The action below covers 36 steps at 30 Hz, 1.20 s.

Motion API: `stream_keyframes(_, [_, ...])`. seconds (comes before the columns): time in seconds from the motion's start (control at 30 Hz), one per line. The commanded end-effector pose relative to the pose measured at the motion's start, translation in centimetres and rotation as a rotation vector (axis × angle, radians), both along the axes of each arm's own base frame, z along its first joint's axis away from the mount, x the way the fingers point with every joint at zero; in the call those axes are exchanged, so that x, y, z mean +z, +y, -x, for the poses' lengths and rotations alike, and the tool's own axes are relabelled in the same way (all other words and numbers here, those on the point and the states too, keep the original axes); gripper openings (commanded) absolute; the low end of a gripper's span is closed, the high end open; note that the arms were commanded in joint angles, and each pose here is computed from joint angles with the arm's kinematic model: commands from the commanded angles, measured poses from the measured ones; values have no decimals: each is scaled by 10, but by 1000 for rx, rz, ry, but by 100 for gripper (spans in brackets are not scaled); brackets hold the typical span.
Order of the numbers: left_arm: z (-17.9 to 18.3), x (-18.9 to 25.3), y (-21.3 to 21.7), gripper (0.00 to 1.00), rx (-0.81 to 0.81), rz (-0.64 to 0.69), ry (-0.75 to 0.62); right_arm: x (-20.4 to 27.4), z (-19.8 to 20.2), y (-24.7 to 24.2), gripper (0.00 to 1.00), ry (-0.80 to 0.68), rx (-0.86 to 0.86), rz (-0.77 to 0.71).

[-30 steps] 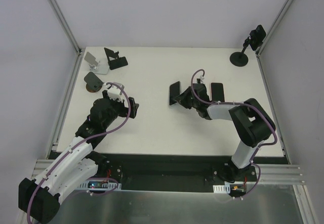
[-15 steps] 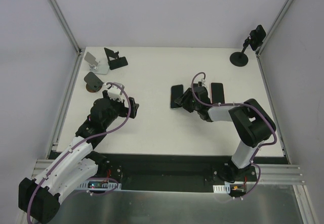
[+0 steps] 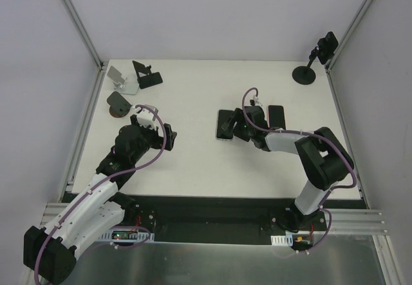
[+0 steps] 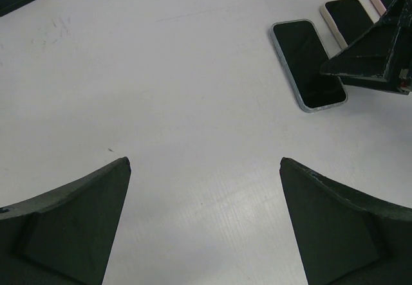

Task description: Remove the phone from the phone stand

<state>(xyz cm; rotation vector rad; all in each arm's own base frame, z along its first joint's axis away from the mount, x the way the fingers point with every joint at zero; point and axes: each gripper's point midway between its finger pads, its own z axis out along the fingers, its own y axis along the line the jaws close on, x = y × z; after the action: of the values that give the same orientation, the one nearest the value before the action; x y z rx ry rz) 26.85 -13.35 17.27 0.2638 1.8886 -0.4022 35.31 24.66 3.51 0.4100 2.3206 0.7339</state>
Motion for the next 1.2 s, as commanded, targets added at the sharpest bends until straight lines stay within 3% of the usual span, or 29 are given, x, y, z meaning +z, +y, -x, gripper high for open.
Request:
stream_keyframes(0.0, [-4, 18, -4, 99, -10, 17, -54, -11, 11, -28, 75, 52, 44, 204])
stream_keyframes(0.13, [-5, 18, -3, 99, -4, 14, -57, 12, 10, -30, 94, 23, 94, 259])
stream_keyframes(0.23, [-5, 18, -2, 99, -2, 11, -58, 32, 14, -25, 100, -4, 164, 297])
stream_keyframes(0.67, [-6, 19, 1, 99, 14, 4, -63, 39, 81, 42, 96, 41, 449, 268])
stream_keyframes(1.17, [-6, 20, 2, 99, 19, 0, -72, 19, 68, 68, 96, 61, 494, 303])
